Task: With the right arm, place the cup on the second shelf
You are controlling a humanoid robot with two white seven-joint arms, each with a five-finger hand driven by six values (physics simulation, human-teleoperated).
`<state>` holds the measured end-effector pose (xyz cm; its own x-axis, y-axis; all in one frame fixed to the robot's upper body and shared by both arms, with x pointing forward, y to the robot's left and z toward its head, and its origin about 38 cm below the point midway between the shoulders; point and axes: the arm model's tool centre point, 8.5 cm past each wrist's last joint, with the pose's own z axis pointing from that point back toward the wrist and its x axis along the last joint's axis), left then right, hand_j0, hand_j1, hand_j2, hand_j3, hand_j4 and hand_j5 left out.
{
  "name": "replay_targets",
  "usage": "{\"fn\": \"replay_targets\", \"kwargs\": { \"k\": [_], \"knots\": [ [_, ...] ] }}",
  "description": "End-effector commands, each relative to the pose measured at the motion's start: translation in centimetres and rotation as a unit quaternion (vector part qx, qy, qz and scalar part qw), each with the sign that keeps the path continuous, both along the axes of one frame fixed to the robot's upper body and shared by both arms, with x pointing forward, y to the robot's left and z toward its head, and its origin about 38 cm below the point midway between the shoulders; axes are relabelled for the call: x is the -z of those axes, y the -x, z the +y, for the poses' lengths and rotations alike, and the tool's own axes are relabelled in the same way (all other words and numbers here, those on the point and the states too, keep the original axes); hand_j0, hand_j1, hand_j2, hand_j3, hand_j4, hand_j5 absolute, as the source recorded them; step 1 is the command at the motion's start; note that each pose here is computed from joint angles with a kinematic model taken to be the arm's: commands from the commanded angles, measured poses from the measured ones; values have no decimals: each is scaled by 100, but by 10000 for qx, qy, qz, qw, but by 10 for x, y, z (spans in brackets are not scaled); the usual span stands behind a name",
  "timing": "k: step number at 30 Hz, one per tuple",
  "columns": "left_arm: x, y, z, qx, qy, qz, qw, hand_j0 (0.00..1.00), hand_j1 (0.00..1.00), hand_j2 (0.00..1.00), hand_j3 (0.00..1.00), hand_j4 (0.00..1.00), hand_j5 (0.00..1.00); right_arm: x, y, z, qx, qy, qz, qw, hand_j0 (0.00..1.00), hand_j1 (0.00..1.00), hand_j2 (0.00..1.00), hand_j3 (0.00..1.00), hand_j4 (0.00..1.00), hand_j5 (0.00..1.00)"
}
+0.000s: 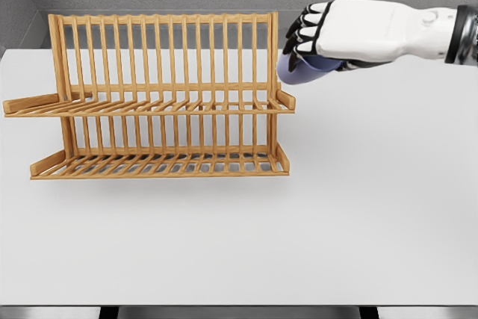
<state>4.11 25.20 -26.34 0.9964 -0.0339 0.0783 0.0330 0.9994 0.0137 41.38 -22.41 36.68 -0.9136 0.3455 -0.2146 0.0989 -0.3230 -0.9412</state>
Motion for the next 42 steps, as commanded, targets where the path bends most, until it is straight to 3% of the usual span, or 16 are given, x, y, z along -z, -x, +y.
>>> {"fn": "replay_targets", "kwargs": {
  "k": [1,7,18,20,21,24,26,28,30,32,33,34,36,37,39,42],
  "knots": [
    [0,0,0,0,-3,0,10000,100,100,100,100,100,100,-1,7,10,-178,-20,-28,9998,62,62,62,62,62,62],
    [0,1,0,-1,-3,8,10000,100,100,100,100,100,100,9,10,36,-499,43,62,9987,62,62,62,62,62,62],
    [0,1,0,0,4,8,10000,100,100,100,100,100,100,26,11,45,-619,196,254,9976,66,66,66,66,66,66],
    [0,0,0,0,4,0,10000,100,100,100,100,100,100,26,11,45,-620,196,255,9976,80,80,80,80,80,80],
    [0,1,0,-1,-3,8,10000,100,100,100,100,100,100,26,11,45,-619,196,255,9976,100,100,100,100,100,100],
    [0,1,0,-1,-3,8,10000,100,100,100,100,100,100,25,11,45,-617,197,245,9976,100,100,100,100,100,100],
    [0,0,0,0,4,0,10000,100,100,100,100,100,100,12,10,38,-536,133,88,9984,100,100,100,100,100,100],
    [0,1,0,0,4,8,10000,100,100,100,100,100,100,-23,9,15,-248,-151,-330,9990,100,100,100,100,100,100],
    [0,0,0,0,-3,0,10000,100,100,100,100,100,100,-65,14,-12,31,-520,-845,9951,100,100,100,100,100,100],
    [0,1,0,0,4,8,10000,100,100,100,100,100,100,-81,20,-48,457,-648,-1080,9910,100,100,100,100,100,100],
    [0,1,0,-1,-3,7,10000,100,100,100,100,100,100,-72,22,-71,741,-694,-953,9903,100,100,100,100,100,100],
    [0,0,0,0,-3,0,10000,100,100,100,100,100,100,-48,23,-90,1004,-607,-653,9909,100,100,100,100,100,100],
    [0,0,0,0,4,0,10000,100,100,100,100,100,100,26,20,-109,1333,-475,323,9894,100,100,100,100,100,100],
    [0,0,0,0,4,0,10000,100,100,100,100,100,100,49,23,-108,1346,-506,595,9878,100,100,100,100,100,100],
    [0,0,0,0,-3,0,10000,100,100,100,100,100,100,90,28,-101,1390,-926,1008,9808,100,100,100,100,100,100],
    [0,1,0,-1,-3,7,10000,100,100,100,100,100,100,108,27,-89,1448,-1890,1059,9655,100,100,100,100,100,100]
  ]
}}
